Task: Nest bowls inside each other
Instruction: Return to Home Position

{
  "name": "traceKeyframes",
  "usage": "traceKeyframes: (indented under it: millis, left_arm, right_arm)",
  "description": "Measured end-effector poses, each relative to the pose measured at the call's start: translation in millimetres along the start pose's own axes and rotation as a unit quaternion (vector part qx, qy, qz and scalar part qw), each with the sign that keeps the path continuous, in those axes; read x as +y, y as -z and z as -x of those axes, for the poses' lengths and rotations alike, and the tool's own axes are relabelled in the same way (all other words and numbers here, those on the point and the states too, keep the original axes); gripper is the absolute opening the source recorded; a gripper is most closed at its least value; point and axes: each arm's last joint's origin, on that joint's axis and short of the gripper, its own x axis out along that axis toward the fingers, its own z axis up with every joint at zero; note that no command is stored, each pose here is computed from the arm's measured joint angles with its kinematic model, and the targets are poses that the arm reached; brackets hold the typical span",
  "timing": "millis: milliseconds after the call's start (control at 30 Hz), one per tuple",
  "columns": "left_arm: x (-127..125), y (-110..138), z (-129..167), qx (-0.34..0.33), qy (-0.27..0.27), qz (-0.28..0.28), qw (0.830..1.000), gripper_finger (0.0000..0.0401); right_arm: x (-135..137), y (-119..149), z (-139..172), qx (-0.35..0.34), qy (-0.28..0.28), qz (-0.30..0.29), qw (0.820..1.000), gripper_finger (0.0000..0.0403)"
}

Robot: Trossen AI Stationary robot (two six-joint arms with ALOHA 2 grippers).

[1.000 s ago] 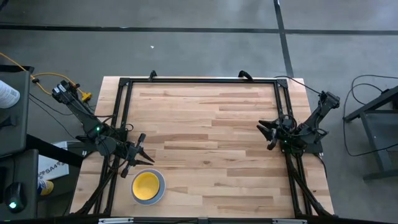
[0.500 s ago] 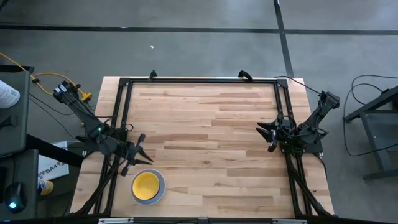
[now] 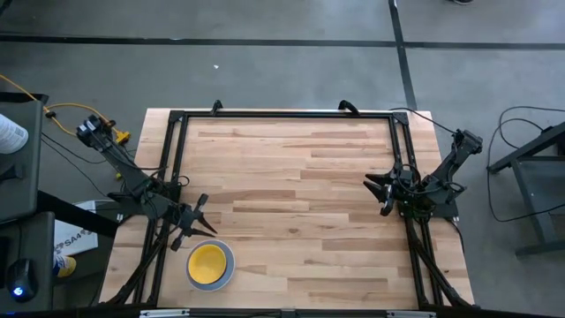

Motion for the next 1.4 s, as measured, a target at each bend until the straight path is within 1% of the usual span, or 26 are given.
traceKeyframes:
  millis: [367, 533, 800, 933, 1000, 1067, 1233, 1400]
  left_arm:
    - [2.7, 17.6, 12.8, -0.033, 0.065, -0.009, 0.997, 0.0049]
    - [4.3, 23.9, 17.9, -0.057, 0.081, -0.008, 0.995, 0.0049]
    - [6.3, 31.0, 21.6, -0.084, 0.084, -0.002, 0.993, 0.0049]
    - [4.4, 31.4, 22.9, -0.102, 0.122, -0.019, 0.987, 0.0049]
    - [3.1, 31.6, 23.4, -0.102, 0.145, -0.025, 0.984, 0.0049]
    - [2.5, 32.7, 23.4, -0.098, 0.156, -0.027, 0.982, 0.0049]
    - [2.7, 38.7, 22.3, -0.069, 0.156, -0.031, 0.985, 0.0049]
    - [3.0, 43.9, 21.7, -0.038, 0.157, -0.001, 0.987, 0.0049]
  right_arm:
    - [0.0, 0.0, 0.0, 0.0, 0.0, 0.0, 1.0, 0.0133]
    - [0.0, -0.1, 0.0, 0.0, 0.0, 0.0, 1.0, 0.0133]
    - [0.0, -0.1, 0.0, 0.0, 0.0, 0.0, 1.0, 0.0133]
    - [0.0, -0.1, 0.0, 0.0, 0.0, 0.0, 1.0, 0.0133]
    - [0.0, -0.1, 0.0, 0.0, 0.0, 0.0, 1.0, 0.0133]
    - [0.0, -0.1, 0.0, 0.0, 0.0, 0.0, 1.0, 0.0133]
    - [0.0, -0.1, 0.0, 0.0, 0.0, 0.0, 1.0, 0.0133]
    - [0.0, -0.1, 0.0, 0.0, 0.0, 0.0, 1.0, 0.0133]
